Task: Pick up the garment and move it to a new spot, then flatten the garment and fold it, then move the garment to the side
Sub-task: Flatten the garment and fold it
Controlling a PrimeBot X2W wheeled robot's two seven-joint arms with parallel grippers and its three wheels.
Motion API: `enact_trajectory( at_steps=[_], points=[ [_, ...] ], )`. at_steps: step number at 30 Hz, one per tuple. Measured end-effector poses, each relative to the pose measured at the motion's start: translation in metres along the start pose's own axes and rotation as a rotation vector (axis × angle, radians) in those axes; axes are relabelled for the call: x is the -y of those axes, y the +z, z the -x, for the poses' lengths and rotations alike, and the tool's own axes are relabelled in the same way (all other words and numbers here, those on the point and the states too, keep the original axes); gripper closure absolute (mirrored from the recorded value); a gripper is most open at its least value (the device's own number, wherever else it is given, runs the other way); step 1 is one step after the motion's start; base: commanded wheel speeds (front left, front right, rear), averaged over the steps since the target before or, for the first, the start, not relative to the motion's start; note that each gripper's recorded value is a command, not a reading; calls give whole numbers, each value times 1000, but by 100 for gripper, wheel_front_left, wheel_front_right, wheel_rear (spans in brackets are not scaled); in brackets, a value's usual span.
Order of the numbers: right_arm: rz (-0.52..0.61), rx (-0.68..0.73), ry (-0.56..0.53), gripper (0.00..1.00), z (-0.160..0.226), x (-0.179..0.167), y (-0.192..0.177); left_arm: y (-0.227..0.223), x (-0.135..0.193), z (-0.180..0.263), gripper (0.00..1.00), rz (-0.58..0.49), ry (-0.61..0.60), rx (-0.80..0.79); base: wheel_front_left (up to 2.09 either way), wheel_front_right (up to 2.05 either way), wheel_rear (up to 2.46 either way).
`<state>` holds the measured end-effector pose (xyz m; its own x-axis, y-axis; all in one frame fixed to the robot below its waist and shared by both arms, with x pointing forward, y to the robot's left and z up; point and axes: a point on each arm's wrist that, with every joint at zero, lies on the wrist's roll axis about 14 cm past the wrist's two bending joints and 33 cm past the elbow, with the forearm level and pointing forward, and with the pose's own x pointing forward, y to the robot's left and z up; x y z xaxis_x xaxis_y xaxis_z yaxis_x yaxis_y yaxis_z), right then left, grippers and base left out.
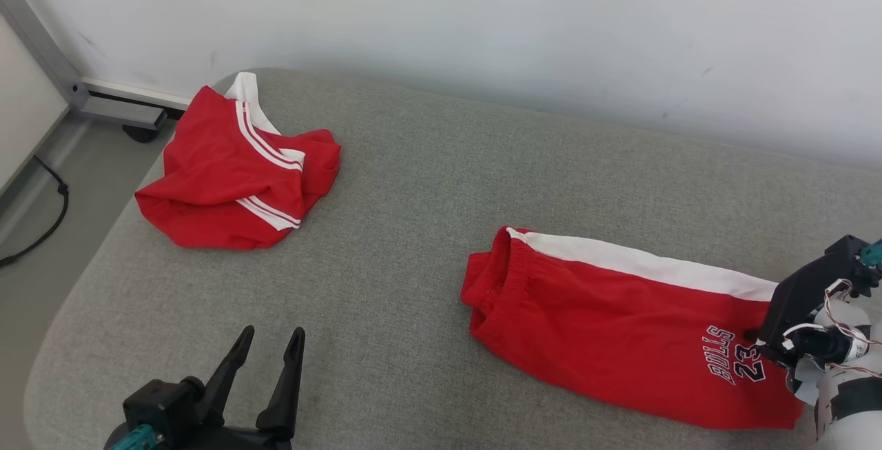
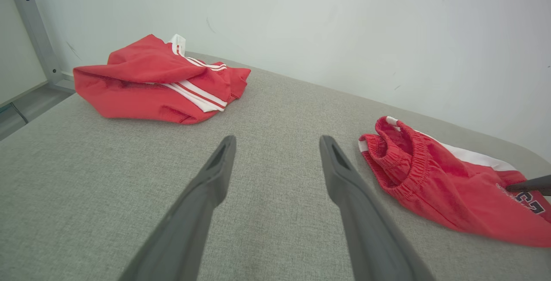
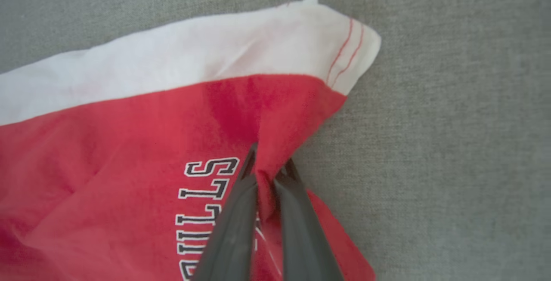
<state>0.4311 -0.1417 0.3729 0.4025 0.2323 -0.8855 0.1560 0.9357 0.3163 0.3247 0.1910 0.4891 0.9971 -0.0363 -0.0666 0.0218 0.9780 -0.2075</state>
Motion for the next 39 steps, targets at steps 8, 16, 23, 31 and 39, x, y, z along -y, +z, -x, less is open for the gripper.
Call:
enact_trajectory(
  at_steps=[8, 16, 23, 31, 39],
  points=[
    [-10, 34, -93, 100, 15, 29, 7, 1, 1, 0, 0, 7, -3, 5, 0, 0, 0],
    [-34, 110, -276, 100, 55, 92, 23, 3, 2, 2, 0, 8, -12, 10, 0, 0, 0],
    [-13, 112, -339, 100, 77, 107, 24, 2, 3, 6, 0, 8, -17, 7, 0, 0, 0],
    [68, 95, -188, 100, 73, 48, 22, 3, 7, 9, 0, 13, -28, 10, 0, 0, 0],
    [192, 105, -31, 100, 72, -14, 24, 7, 7, 14, 0, 19, -25, 26, 0, 0, 0]
  ],
)
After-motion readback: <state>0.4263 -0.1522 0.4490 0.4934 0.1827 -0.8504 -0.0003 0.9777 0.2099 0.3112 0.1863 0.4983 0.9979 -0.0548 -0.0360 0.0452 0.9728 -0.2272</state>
